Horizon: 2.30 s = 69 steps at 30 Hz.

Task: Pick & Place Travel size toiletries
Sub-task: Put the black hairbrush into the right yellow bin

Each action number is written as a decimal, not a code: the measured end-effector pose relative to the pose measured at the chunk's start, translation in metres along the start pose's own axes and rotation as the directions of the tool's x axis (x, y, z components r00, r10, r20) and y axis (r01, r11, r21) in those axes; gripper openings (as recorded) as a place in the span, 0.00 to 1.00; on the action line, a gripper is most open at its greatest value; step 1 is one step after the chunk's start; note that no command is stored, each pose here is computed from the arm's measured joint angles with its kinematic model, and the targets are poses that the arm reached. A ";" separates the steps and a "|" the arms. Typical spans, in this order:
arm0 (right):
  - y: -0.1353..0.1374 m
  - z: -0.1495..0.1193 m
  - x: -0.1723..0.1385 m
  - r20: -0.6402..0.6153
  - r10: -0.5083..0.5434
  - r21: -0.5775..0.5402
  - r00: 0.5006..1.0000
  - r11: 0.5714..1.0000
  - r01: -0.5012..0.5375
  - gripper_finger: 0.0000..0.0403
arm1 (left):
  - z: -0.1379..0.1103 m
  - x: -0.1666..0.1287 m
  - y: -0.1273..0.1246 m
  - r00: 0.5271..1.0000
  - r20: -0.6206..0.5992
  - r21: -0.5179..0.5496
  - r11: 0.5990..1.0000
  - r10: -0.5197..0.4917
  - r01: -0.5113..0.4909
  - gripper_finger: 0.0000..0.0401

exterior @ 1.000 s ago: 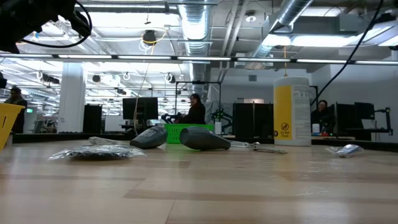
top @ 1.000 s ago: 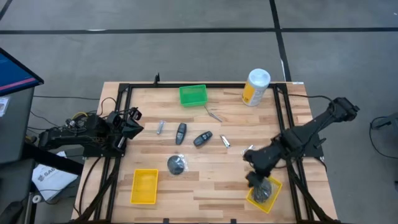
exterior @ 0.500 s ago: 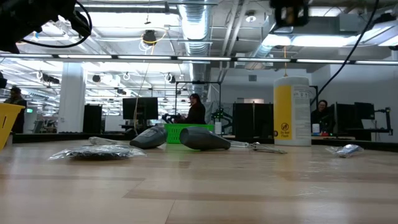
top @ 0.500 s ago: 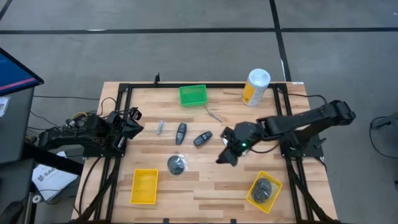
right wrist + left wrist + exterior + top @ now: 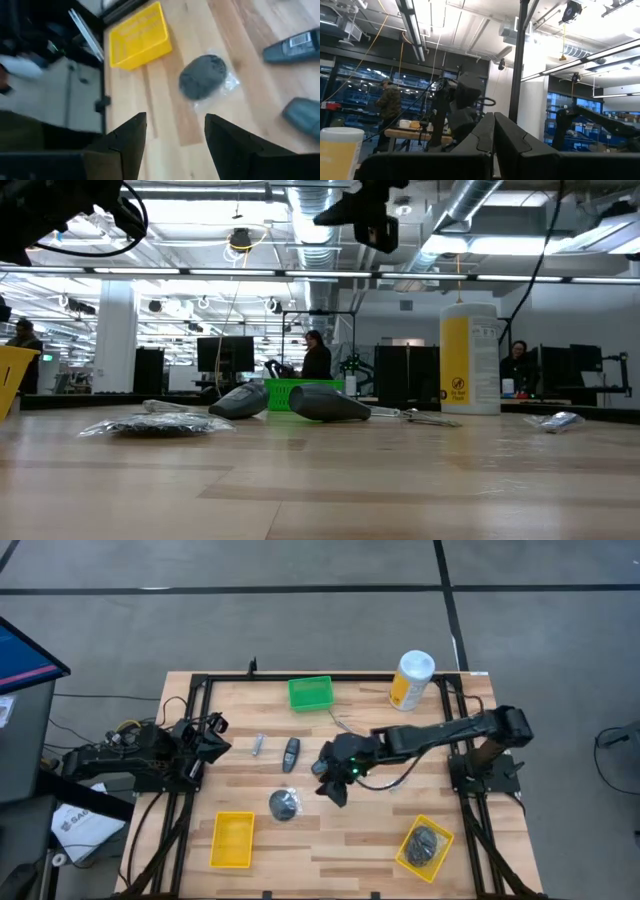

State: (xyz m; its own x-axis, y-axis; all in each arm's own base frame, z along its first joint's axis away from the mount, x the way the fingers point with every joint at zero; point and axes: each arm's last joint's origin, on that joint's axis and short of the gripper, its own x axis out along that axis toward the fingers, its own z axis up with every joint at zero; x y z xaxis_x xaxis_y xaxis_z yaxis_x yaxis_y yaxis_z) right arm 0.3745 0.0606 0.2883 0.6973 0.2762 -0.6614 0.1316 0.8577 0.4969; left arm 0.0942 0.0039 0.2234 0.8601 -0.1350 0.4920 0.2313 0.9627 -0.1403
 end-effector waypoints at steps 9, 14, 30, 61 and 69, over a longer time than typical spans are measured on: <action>0.015 0.036 0.025 -0.024 -0.259 -0.249 0.966 0.937 0.245 0.52 | -0.005 0.002 0.002 0.999 -0.041 -0.016 1.000 0.013 -0.014 0.00; 0.018 0.051 0.056 0.004 -0.255 -0.347 0.967 0.907 0.240 0.59 | -0.007 0.004 0.003 0.998 -0.059 -0.041 0.999 0.021 -0.024 0.01; 0.002 0.047 0.132 -0.112 -0.323 -0.449 0.940 0.860 0.242 0.64 | -0.009 0.005 0.004 0.998 -0.066 -0.043 0.999 0.023 -0.026 0.12; -0.031 0.007 0.194 -0.240 -0.428 -0.575 0.872 0.786 0.228 0.63 | -0.008 0.005 0.004 0.998 -0.064 -0.039 0.999 0.019 -0.021 0.11; -0.039 -0.002 0.203 -0.295 -0.441 -0.567 0.848 0.795 0.217 0.58 | -0.008 0.005 0.004 0.998 -0.058 -0.037 0.999 0.017 -0.019 0.11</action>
State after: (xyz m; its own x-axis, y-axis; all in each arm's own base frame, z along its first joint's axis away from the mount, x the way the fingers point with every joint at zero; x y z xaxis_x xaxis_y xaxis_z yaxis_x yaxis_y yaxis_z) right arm 0.5094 0.0843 0.1340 0.3254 -0.0167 -0.9454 -0.1441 0.9873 -0.0671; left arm 0.1026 0.0048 0.2186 0.8889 -0.1324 0.4386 0.2319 0.9557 -0.1814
